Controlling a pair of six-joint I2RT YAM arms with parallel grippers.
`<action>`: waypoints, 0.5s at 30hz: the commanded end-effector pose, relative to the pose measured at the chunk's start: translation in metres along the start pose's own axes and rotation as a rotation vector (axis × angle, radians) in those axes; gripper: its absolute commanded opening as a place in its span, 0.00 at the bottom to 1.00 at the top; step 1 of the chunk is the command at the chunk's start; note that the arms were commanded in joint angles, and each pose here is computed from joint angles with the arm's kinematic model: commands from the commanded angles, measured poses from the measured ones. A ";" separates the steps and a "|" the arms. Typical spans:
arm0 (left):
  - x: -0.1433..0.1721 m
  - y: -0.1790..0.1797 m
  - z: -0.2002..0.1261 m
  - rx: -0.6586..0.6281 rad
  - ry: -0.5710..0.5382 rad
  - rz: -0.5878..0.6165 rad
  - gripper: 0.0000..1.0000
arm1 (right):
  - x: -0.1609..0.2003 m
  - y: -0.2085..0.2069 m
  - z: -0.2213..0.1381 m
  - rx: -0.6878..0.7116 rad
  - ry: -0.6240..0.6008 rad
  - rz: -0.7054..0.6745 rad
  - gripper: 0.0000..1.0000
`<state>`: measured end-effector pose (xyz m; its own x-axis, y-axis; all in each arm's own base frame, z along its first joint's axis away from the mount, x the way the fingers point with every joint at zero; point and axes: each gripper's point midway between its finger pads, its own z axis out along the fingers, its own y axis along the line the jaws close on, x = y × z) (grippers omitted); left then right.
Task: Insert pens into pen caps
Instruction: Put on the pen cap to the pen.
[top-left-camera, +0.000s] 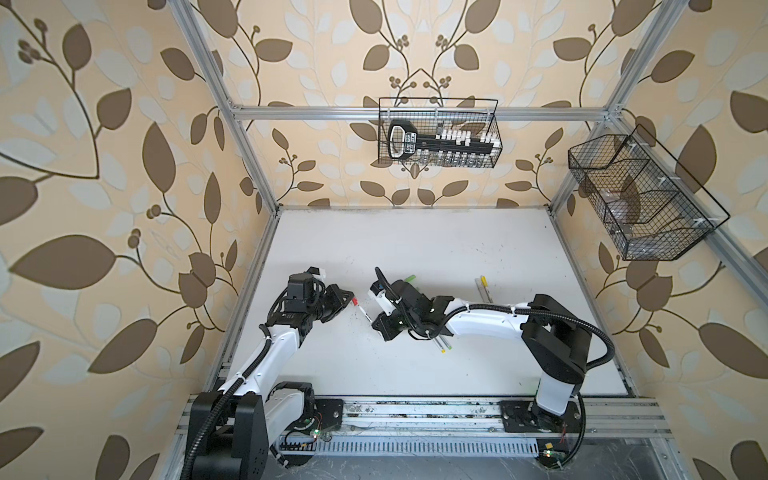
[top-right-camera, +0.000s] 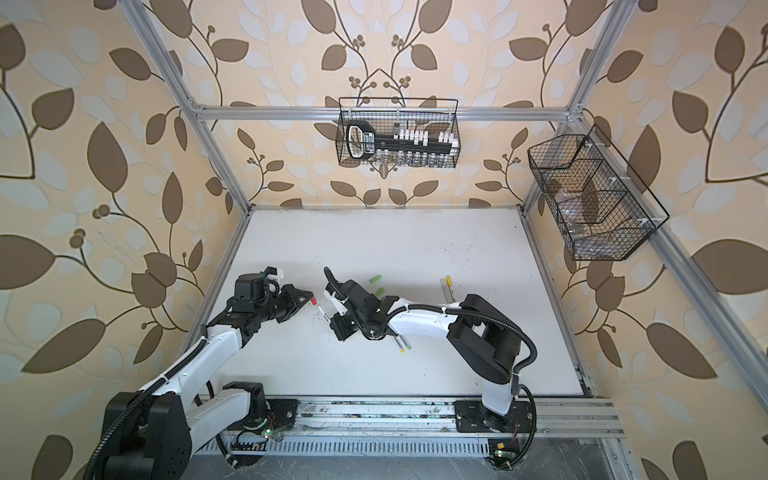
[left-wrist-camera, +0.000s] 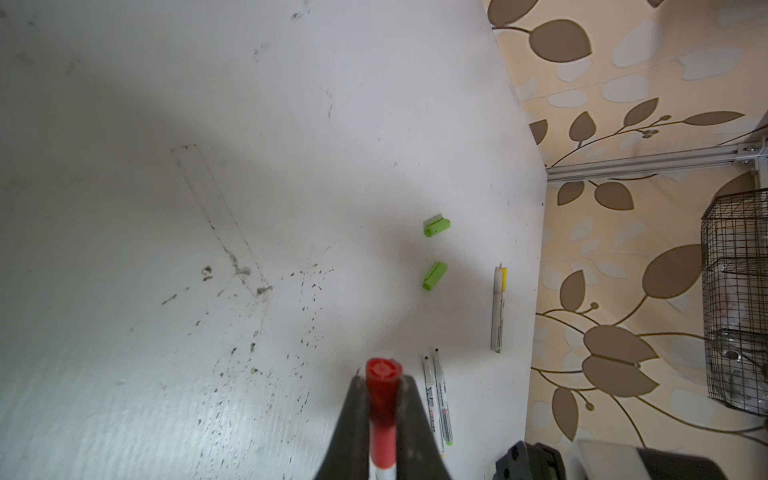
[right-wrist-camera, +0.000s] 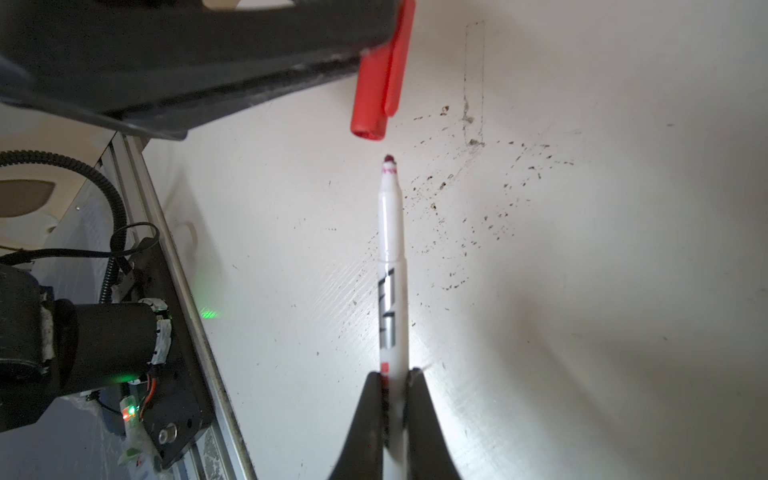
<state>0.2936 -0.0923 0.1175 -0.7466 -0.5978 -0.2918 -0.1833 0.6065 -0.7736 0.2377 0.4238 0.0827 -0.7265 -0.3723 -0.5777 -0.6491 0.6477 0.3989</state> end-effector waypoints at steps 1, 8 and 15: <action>-0.002 -0.001 -0.003 0.004 -0.014 0.029 0.11 | -0.006 0.009 0.003 -0.023 -0.001 -0.016 0.08; -0.001 -0.002 -0.002 0.010 -0.008 0.026 0.11 | -0.009 0.010 0.003 -0.023 -0.007 -0.019 0.08; 0.000 -0.004 -0.001 0.025 0.003 0.027 0.11 | -0.012 0.009 0.002 -0.023 -0.013 -0.018 0.08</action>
<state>0.2924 -0.0923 0.1163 -0.7491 -0.5974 -0.2863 -0.1887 0.6067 -0.7722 0.2385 0.4284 0.0882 -0.7201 -0.3709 -0.5864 -0.6566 0.6373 0.4033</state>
